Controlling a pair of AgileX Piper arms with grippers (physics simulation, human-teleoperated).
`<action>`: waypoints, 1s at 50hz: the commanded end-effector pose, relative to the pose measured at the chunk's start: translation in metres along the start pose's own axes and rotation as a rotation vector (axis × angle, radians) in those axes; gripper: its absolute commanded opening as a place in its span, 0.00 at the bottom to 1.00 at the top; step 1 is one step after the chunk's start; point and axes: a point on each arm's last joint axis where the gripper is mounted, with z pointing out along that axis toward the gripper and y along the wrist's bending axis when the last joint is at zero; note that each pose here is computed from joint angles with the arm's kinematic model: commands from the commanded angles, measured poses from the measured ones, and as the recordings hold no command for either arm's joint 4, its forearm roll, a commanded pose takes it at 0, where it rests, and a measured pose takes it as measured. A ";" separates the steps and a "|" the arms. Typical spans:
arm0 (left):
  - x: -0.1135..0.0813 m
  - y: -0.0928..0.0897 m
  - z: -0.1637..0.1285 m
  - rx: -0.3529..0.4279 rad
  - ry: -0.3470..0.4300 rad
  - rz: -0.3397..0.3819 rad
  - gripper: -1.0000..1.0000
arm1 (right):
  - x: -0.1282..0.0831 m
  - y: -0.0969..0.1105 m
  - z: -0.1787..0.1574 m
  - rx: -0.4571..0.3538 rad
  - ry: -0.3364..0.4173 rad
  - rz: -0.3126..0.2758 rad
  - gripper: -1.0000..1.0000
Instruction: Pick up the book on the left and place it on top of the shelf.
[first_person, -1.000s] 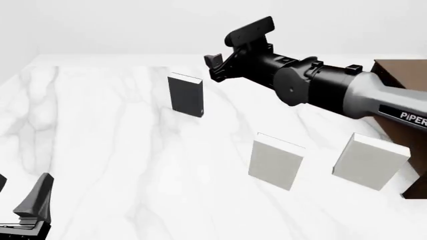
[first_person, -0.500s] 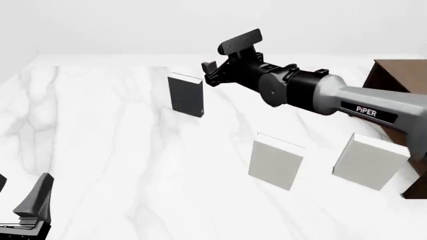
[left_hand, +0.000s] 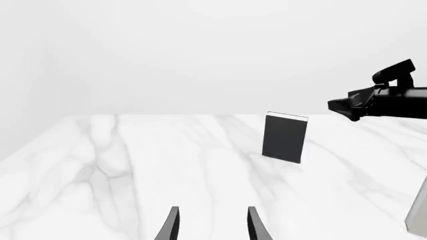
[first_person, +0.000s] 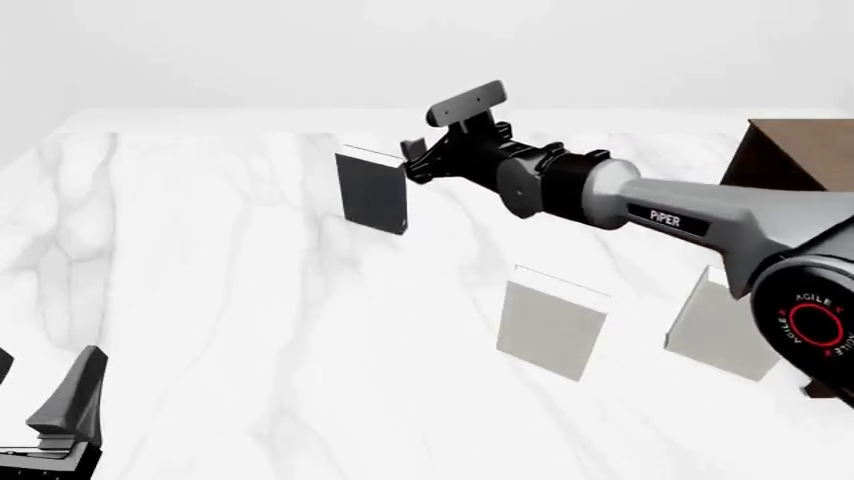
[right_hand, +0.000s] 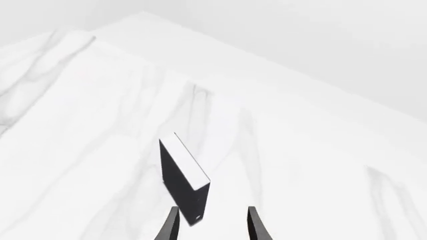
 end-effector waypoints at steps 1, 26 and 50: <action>0.000 0.000 0.000 0.000 0.000 0.000 1.00 | 0.012 0.001 0.018 0.000 0.015 0.001 1.00; 0.000 0.000 0.000 0.000 0.000 0.000 1.00 | 0.036 0.008 0.053 -0.012 0.048 0.008 1.00; 0.000 0.000 0.000 0.000 0.000 0.000 1.00 | 0.055 0.013 0.081 -0.019 0.068 0.020 1.00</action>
